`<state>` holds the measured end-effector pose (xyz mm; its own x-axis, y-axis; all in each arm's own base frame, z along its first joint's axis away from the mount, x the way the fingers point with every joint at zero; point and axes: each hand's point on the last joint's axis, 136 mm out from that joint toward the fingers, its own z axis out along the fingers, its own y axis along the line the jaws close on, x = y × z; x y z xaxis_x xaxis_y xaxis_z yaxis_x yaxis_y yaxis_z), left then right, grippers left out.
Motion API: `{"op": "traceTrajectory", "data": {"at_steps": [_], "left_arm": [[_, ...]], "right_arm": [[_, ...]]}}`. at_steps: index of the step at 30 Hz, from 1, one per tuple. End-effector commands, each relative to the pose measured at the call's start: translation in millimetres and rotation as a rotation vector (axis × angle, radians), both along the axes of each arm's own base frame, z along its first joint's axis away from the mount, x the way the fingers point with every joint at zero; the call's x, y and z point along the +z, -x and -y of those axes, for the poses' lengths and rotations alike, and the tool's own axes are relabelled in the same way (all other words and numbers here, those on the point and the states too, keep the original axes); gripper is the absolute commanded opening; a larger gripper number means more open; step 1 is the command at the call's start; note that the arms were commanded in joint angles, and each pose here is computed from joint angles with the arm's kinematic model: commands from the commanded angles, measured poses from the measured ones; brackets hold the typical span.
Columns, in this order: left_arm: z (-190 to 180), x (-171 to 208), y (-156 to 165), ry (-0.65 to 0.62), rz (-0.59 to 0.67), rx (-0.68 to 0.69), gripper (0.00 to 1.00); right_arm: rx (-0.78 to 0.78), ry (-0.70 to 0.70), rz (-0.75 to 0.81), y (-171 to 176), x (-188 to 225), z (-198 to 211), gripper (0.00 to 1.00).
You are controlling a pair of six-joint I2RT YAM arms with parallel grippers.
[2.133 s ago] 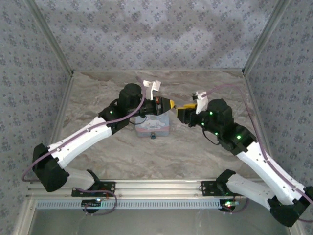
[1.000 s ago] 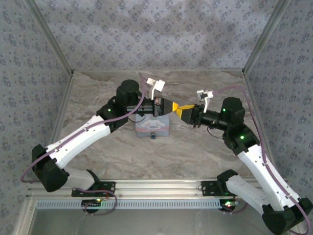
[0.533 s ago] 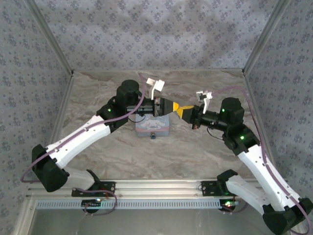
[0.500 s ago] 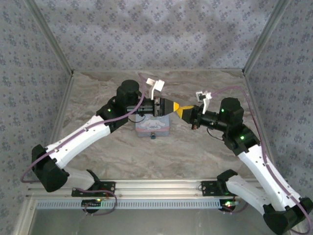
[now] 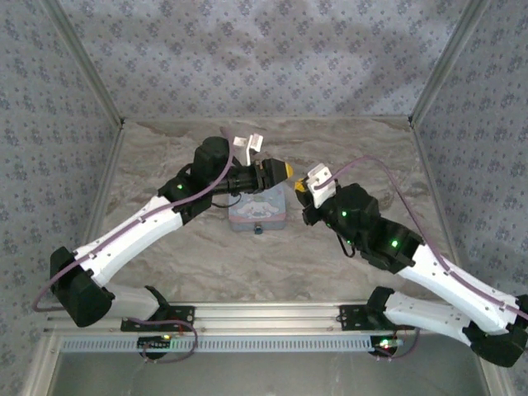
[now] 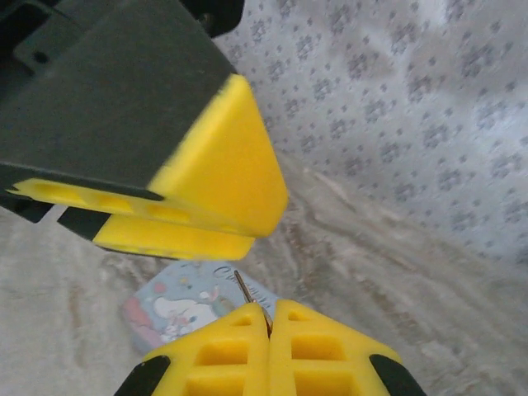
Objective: Unlock the padlock with the key
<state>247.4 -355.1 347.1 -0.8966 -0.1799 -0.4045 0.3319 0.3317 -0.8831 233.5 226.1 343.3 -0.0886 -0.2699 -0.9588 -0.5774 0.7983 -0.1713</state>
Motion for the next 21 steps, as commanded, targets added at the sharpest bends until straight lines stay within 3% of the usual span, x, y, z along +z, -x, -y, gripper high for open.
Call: {"op": "traceTrajectory", "data": {"at_steps": [1, 11, 21], "left_arm": [[3.9, 9.5, 2.5, 0.063, -0.081, 0.0, 0.53], [13.0, 16.1, 8.0, 0.096, -0.127, -0.039, 0.38], [15.2, 21.8, 8.5, 0.126, -0.14, -0.046, 0.36]], "right_arm": [[-0.135, 0.083, 0.144, -12.3, 16.3, 13.0, 0.0], [-0.127, 0.103, 0.201, -10.5, 21.7, 3.9, 0.0], [-0.125, 0.193, 0.258, -7.0, 14.8, -8.0, 0.0]]}}
